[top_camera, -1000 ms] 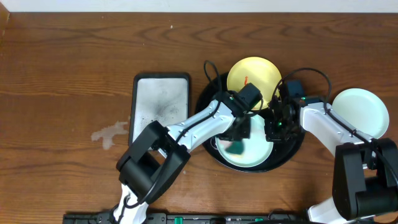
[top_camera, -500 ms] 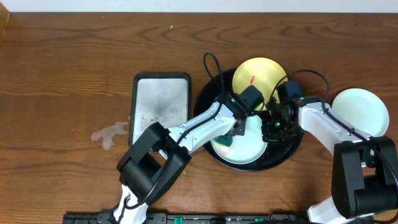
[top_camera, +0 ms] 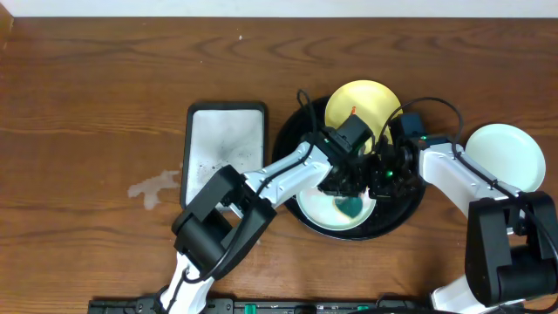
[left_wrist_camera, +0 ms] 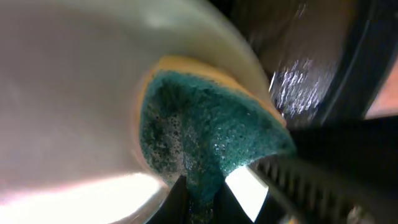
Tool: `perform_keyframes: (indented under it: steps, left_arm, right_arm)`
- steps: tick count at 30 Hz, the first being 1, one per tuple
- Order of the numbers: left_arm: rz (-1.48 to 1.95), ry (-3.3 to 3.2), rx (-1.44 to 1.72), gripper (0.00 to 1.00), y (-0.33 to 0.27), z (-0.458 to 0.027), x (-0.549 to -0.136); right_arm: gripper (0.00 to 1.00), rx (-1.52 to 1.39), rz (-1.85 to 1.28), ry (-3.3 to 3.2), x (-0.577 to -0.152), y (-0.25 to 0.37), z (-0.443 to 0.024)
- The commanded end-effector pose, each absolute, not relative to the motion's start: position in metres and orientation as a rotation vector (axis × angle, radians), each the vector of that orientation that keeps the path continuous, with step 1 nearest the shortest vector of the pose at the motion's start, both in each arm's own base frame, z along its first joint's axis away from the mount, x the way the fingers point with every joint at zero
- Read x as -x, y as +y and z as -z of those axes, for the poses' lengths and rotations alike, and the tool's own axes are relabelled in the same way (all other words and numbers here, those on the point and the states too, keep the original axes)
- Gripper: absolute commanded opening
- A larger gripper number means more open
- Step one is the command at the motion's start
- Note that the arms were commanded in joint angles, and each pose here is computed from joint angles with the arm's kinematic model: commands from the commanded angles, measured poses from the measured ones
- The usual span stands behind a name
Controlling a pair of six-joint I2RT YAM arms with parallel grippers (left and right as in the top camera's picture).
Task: Clean dirty plates on tray and stack at the side
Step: 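Scrub the pale green plate with the sponge while right gripper holds it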
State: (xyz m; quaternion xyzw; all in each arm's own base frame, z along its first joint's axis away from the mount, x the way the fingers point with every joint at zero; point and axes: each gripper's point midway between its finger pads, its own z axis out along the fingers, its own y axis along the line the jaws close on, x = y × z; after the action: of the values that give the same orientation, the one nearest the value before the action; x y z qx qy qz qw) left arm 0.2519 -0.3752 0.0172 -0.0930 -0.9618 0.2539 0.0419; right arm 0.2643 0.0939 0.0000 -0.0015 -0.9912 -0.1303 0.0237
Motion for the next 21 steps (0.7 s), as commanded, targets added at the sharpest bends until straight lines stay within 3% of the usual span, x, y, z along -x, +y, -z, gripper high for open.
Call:
perform_keyframes:
  steps: [1,8,15,21]
  left_arm:
    - [-0.592,-2.844,0.247,0.07,-0.354,0.012,-0.219]
    - [0.016,-3.074,0.14,0.07,-0.264,0.03,-0.257]
    - [0.514,-3.213,0.082,0.07,-0.193,0.01,-0.3]
    - [0.631,-3.279,0.063,0.08,-0.181,0.001,-0.32]
  right_arm:
    - [0.01,0.014,0.239,-3.049,-0.256,0.077,0.015]
    - [0.01,0.014,0.239,-3.049,-0.256,0.077,0.015]
    - [0.01,0.013,0.239,-3.049,-0.256,0.077,0.015]
    - [0.01,0.013,0.239,-3.049,-0.256,0.076,0.015]
